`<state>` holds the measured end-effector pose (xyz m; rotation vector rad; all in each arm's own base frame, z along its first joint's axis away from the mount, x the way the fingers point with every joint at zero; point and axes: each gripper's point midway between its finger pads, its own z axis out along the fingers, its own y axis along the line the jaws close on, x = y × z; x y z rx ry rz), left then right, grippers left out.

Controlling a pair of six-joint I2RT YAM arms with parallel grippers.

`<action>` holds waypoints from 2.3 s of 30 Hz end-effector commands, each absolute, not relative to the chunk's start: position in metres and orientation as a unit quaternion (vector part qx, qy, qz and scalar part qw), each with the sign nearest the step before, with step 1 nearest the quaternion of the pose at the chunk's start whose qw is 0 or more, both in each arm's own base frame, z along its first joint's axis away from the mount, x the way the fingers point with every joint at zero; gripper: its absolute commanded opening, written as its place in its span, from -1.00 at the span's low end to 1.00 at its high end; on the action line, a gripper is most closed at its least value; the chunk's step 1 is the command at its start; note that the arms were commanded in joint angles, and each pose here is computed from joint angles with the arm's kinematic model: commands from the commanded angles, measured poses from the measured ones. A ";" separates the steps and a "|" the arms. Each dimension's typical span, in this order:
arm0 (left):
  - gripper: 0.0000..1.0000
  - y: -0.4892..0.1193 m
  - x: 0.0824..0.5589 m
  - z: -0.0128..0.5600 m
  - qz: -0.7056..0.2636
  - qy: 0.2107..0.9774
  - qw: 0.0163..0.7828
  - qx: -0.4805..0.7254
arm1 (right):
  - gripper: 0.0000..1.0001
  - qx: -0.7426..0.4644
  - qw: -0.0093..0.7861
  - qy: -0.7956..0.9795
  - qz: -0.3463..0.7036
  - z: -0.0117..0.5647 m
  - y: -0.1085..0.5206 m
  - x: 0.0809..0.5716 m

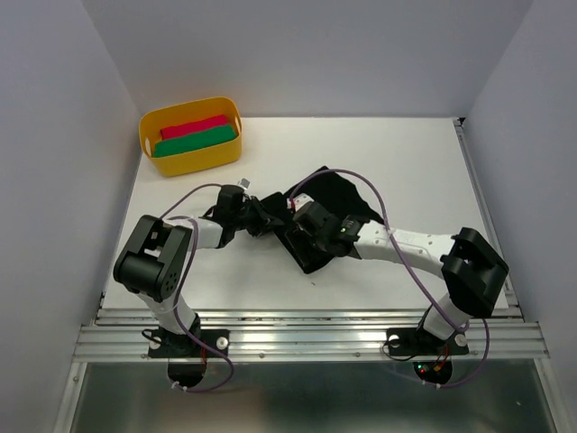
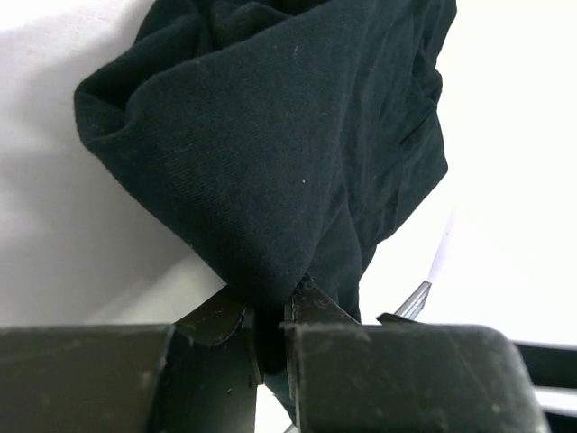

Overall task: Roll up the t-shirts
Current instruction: Roll the T-shirt to the center of the board.

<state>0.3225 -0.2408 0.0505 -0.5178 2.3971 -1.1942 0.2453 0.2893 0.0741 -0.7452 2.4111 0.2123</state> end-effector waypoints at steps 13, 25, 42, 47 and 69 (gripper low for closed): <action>-1.00 -0.228 0.327 0.076 -0.380 0.877 0.212 -0.203 | 0.63 -0.333 0.391 0.858 0.005 0.103 0.324 0.243; -1.00 -0.225 0.328 0.082 -0.373 0.878 0.212 -0.215 | 0.64 -0.351 0.392 0.850 -0.015 0.079 0.343 0.237; -1.00 -0.222 0.326 0.084 -0.369 0.878 0.213 -0.219 | 0.12 -0.261 0.442 0.847 -0.137 0.051 0.322 0.263; -1.00 -0.221 0.326 0.088 -0.366 0.878 0.222 -0.213 | -0.72 -0.254 0.449 0.848 -0.119 0.059 0.329 0.264; 0.24 -0.191 0.327 0.146 -0.335 0.871 0.304 -0.192 | -0.99 -0.244 0.293 0.887 0.262 0.082 0.389 0.221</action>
